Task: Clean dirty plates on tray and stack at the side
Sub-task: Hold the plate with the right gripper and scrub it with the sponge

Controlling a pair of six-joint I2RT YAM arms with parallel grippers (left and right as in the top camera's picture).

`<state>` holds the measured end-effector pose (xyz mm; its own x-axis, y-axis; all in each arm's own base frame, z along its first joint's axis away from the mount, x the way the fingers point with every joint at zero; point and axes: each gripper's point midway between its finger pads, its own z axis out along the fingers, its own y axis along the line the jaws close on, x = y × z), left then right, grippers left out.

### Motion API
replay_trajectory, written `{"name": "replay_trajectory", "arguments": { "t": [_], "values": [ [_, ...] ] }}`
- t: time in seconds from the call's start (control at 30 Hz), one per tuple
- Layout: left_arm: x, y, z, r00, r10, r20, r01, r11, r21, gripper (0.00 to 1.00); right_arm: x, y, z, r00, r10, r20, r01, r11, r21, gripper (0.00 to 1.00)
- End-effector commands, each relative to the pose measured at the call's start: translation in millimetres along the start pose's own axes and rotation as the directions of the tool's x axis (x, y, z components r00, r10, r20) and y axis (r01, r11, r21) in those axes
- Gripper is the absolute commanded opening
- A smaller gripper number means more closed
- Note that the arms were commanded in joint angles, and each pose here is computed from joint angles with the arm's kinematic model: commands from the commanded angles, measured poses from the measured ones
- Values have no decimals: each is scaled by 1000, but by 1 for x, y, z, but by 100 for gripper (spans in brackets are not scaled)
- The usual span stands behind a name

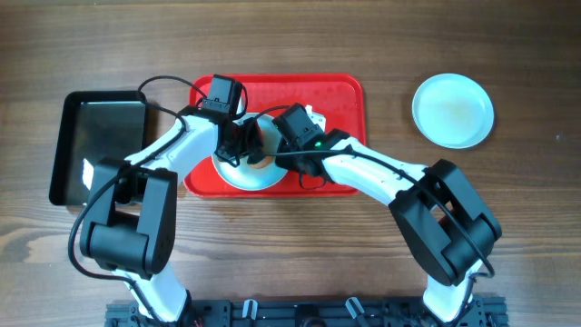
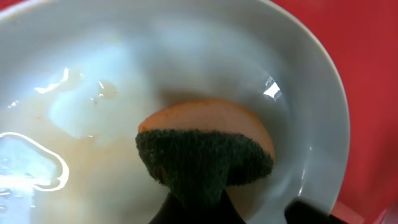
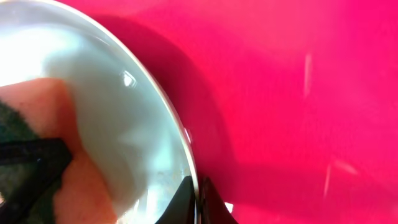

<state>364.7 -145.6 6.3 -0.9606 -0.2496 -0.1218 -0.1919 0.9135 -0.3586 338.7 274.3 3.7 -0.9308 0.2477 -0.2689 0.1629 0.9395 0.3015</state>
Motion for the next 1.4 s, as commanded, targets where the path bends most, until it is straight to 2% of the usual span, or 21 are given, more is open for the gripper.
{"name": "replay_trajectory", "arguments": {
  "t": [0.0, 0.07, 0.23, 0.4, 0.57, 0.67, 0.7, 0.77, 0.87, 0.93, 1.27, 1.37],
  "values": [
    [-4, 27, 6, 999, 38, 23, -35, 989, -143, 4, -11, -27, 3, 997, -41, 61, 33, 992, 126, 4],
    [-7, 49, 2, 998, 41, 48, -28, 965, -259, 4, -11, -33, 2, 997, -43, 69, 31, 987, 158, 4],
    [-2, 86, -9, 997, 71, 25, -52, 894, -445, 4, -12, -36, 2, 997, -41, 70, 28, 985, 170, 4],
    [5, 104, -22, 997, 73, 6, -58, 841, -538, 4, -12, -36, 2, 997, -33, 72, 20, 985, 169, 4],
    [-15, 104, -66, 988, 106, 115, -14, 793, -609, 4, -12, -37, 1, 997, -24, 72, 11, 985, 171, 4],
    [-30, 82, -87, 971, 99, 216, 34, 842, -539, 4, -11, -37, 1, 997, -14, 73, 2, 985, 170, 4],
    [-31, 59, -79, 974, 79, 214, 19, 908, -419, 4, -11, -37, 2, 997, -14, 73, 1, 986, 169, 4],
    [-25, 25, -63, 985, 56, 164, -16, 973, -231, 4, -11, -36, 2, 997, -12, 73, 0, 986, 165, 5],
    [-20, -20, -46, 993, 65, 104, -66, 998, 8, 4, -10, -35, 2, 998, -12, 67, 1, 987, 159, 4],
    [-16, -34, -39, 994, 78, 81, -84, 994, 70, 4, -10, -34, 2, 998, -11, 64, 1, 988, 157, 5],
    [26, -47, 16, 987, 147, -67, -143, 988, 58, 4, -9, -31, 3, 998, -9, 58, 1, 990, 140, 4],
    [23, -28, 25, 989, 133, -63, -135, 990, -31, 4, -9, -32, 2, 998, -9, 57, 1, 990, 143, 4]
  ]
}}
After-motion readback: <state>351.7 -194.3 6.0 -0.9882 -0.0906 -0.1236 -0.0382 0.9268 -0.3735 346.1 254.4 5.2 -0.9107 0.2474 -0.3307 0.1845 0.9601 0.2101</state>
